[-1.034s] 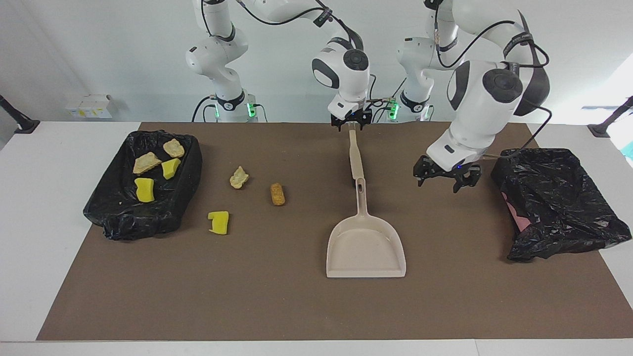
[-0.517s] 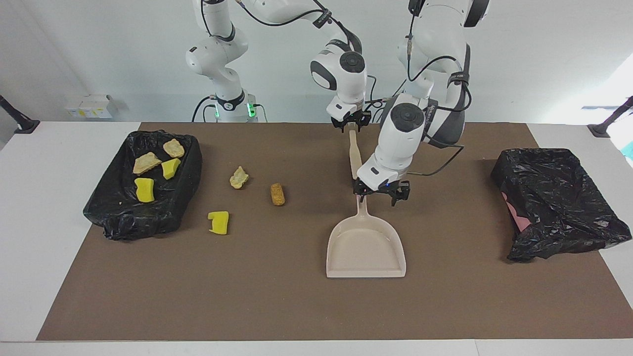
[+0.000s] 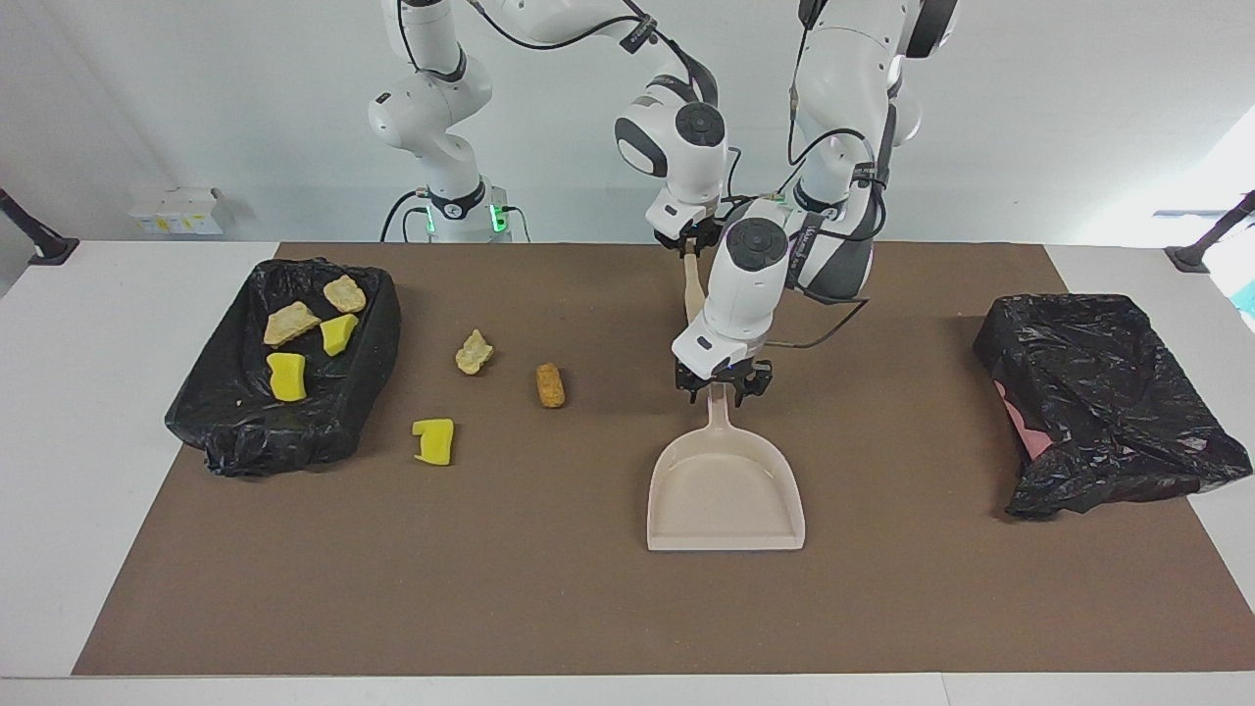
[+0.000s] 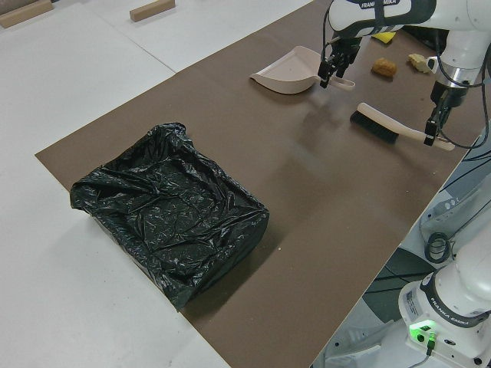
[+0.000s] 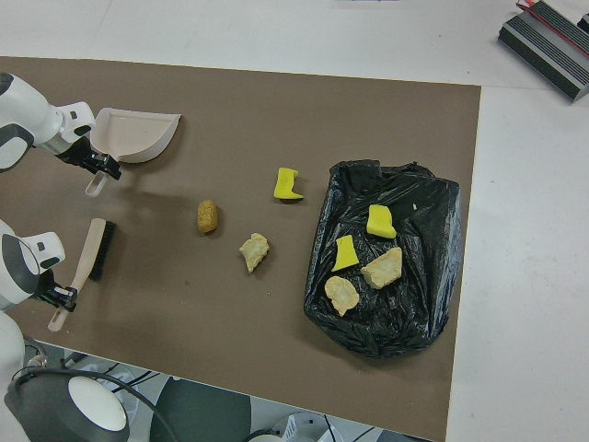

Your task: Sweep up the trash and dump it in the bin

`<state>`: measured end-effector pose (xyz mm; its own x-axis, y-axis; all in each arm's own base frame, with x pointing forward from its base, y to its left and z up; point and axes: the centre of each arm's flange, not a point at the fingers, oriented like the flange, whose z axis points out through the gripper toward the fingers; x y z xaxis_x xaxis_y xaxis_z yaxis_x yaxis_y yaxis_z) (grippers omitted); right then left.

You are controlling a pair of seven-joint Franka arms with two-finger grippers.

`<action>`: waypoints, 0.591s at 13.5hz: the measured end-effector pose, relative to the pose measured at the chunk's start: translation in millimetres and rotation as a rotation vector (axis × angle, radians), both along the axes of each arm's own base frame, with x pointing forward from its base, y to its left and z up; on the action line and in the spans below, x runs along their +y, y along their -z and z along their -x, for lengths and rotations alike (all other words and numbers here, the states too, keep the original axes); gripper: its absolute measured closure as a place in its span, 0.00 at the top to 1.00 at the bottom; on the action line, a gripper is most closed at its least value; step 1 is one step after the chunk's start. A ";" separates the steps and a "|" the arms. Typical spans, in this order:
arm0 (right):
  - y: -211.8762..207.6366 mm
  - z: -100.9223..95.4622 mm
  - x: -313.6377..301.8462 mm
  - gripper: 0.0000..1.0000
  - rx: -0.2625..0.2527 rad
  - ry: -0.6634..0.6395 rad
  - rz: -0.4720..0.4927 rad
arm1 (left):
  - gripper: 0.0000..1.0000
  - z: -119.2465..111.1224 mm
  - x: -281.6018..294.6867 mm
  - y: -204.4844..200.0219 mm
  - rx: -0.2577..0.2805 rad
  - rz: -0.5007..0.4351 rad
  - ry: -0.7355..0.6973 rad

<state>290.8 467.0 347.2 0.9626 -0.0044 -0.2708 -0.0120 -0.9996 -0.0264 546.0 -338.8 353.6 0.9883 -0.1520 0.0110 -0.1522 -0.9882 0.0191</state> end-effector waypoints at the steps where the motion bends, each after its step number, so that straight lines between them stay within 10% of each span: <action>1: -9.0 4.8 -6.9 0.26 0.021 0.017 0.039 | 0.49 -1.6 2.4 -0.2 -0.001 -0.001 -0.004; 3: -42.8 9.4 -39.9 0.26 0.039 0.041 0.109 | 0.31 -6.3 8.0 -2.0 -0.008 0.000 -0.016; 8: -53.8 -16.5 -189.7 0.26 0.037 0.196 0.331 | 0.31 -39.6 65.2 -50.2 -0.029 -0.013 0.084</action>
